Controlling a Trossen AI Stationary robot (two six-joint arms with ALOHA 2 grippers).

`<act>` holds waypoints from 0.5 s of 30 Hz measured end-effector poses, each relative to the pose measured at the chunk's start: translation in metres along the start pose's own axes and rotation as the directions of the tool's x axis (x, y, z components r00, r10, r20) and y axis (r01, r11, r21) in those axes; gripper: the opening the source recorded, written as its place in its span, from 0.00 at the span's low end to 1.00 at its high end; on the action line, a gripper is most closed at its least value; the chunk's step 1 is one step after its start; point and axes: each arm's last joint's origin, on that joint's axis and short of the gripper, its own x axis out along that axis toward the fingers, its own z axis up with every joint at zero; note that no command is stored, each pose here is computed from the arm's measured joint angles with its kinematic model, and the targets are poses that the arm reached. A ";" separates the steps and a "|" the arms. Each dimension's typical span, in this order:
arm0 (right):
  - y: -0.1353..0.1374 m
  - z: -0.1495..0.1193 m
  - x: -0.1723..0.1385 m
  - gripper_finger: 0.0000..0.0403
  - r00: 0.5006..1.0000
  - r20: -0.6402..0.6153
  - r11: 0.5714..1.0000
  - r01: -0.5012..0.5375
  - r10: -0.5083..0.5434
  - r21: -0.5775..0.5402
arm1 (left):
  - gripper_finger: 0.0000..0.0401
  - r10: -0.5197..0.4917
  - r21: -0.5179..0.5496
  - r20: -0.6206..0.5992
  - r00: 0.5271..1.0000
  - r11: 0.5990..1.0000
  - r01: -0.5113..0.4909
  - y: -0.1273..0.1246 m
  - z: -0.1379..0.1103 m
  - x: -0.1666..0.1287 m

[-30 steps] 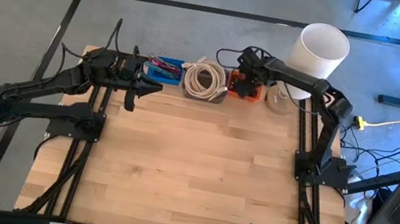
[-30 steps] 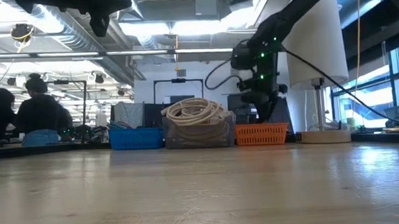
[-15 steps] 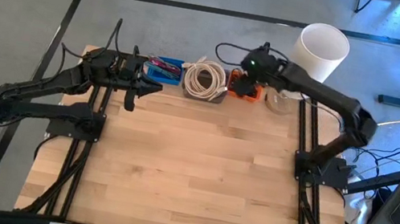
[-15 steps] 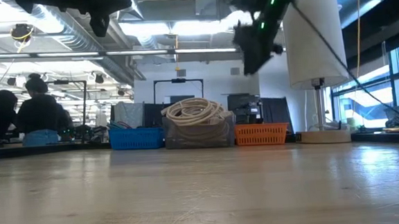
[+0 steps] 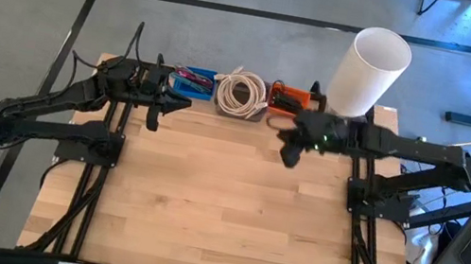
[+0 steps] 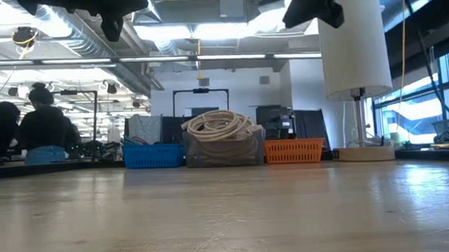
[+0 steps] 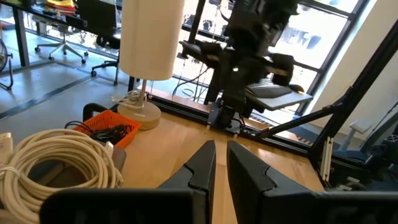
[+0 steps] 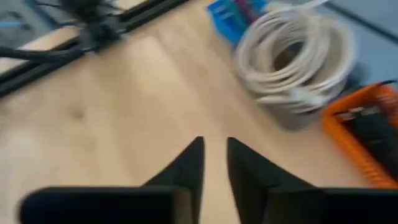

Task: Pick & Place USB Port
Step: Return to Home Position

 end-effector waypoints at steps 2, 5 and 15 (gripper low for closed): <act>0.009 -0.014 -0.003 0.10 0.999 -0.008 0.999 -0.045 0.045 0.014 | 0.08 0.000 0.000 0.000 1.000 1.000 0.000 0.000 0.000 0.000; 0.020 -0.032 -0.006 0.02 0.995 0.012 0.994 -0.103 0.102 0.025 | 0.08 0.000 0.000 0.000 1.000 1.000 0.000 0.000 0.000 0.000; 0.014 -0.099 -0.015 0.01 0.938 0.308 0.986 -0.169 0.158 0.009 | 0.08 0.000 0.000 0.000 1.000 1.000 0.000 0.000 0.000 0.000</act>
